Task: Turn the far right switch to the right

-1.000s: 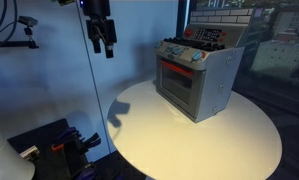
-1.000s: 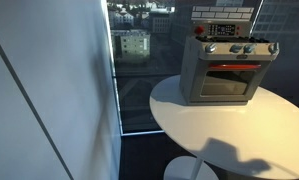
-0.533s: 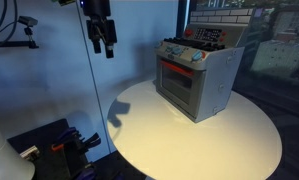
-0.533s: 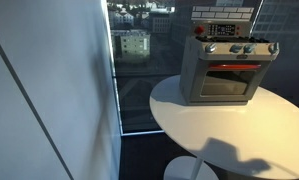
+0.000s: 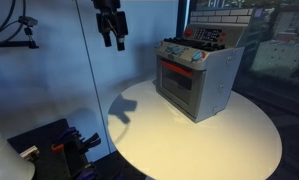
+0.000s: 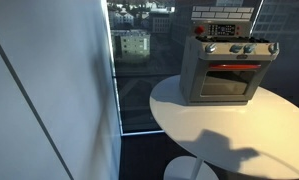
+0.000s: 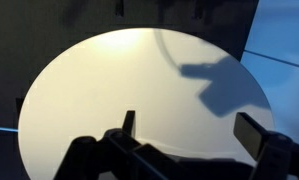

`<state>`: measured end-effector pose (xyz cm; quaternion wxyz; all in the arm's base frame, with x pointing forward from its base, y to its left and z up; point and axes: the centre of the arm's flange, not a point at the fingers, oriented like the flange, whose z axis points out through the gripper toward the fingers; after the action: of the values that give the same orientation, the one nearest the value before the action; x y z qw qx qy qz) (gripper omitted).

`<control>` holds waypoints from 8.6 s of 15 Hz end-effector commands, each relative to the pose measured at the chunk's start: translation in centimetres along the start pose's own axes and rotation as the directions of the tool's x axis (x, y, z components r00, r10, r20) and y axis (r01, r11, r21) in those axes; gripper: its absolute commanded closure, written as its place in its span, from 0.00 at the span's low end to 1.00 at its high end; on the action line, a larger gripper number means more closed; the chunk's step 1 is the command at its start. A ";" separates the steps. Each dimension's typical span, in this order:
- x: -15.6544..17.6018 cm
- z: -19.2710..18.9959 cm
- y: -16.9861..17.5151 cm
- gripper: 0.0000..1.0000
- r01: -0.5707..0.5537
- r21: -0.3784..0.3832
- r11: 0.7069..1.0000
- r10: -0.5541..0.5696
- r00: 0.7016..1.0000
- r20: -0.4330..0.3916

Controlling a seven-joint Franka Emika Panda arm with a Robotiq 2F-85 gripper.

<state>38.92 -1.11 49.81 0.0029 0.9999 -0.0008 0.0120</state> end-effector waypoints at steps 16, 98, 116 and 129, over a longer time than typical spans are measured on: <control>10.5 -3.9 6.9 0.00 -0.214 -0.024 0.976 0.192 0.914 -0.357; 20.8 6.1 10.7 0.21 -0.273 0.176 0.946 0.324 0.815 -0.479; 20.8 5.9 10.9 0.49 -0.276 0.177 0.945 0.328 0.812 -0.482; 20.9 5.6 11.5 0.17 -0.289 0.177 0.941 0.339 0.801 -0.493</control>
<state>59.10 -11.83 44.39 -0.0418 0.9482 -0.1665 0.2673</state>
